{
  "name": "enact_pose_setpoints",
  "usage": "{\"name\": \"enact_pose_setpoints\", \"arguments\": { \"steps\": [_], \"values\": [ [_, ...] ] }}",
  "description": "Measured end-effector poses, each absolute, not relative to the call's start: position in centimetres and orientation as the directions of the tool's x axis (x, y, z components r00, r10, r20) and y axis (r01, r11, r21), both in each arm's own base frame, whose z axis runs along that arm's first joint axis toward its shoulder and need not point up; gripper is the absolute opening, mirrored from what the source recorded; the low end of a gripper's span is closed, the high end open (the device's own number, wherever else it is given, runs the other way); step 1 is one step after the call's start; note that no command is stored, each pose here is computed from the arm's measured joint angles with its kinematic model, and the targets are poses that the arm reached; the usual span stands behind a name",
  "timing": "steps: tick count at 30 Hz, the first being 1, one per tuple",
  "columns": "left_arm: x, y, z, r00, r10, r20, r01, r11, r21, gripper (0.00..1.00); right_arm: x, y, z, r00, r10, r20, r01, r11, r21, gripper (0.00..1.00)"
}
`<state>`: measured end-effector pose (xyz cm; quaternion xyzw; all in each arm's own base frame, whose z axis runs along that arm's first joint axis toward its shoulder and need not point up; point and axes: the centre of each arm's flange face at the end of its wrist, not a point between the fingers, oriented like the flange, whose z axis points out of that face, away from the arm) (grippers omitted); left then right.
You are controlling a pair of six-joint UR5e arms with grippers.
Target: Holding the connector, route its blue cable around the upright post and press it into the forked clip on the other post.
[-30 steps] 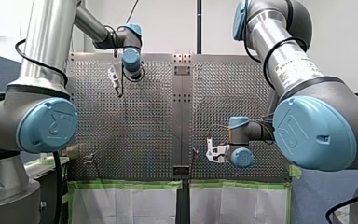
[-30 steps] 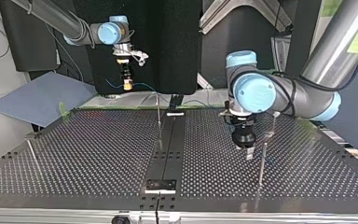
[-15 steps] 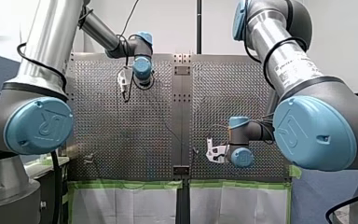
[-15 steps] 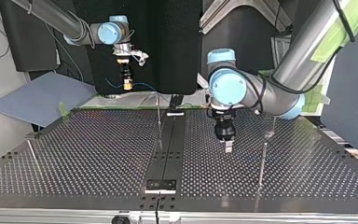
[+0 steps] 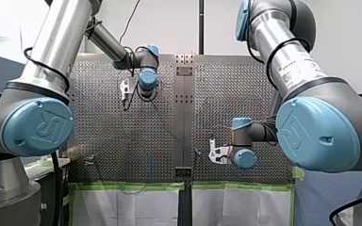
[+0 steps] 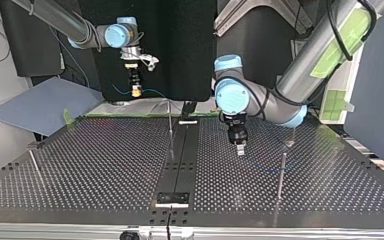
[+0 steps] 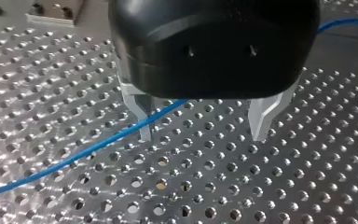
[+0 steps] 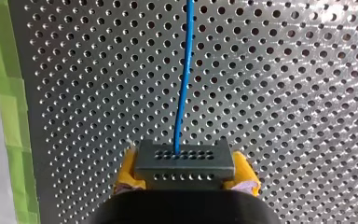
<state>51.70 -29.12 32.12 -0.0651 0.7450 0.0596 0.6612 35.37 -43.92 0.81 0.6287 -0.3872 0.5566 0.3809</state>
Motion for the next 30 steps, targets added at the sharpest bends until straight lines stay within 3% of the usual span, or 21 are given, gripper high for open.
{"name": "enact_pose_setpoints", "arguments": {
  "steps": [30],
  "values": [
    [51.7, -33.8, 18.3, -0.243, 0.141, -0.960, -0.203, 0.960, 0.192, 1.00, 34.4, -44.5, 0.7, 0.093, -0.076, 0.993, -0.913, -0.404, 0.055, 0.00]
  ]
}}
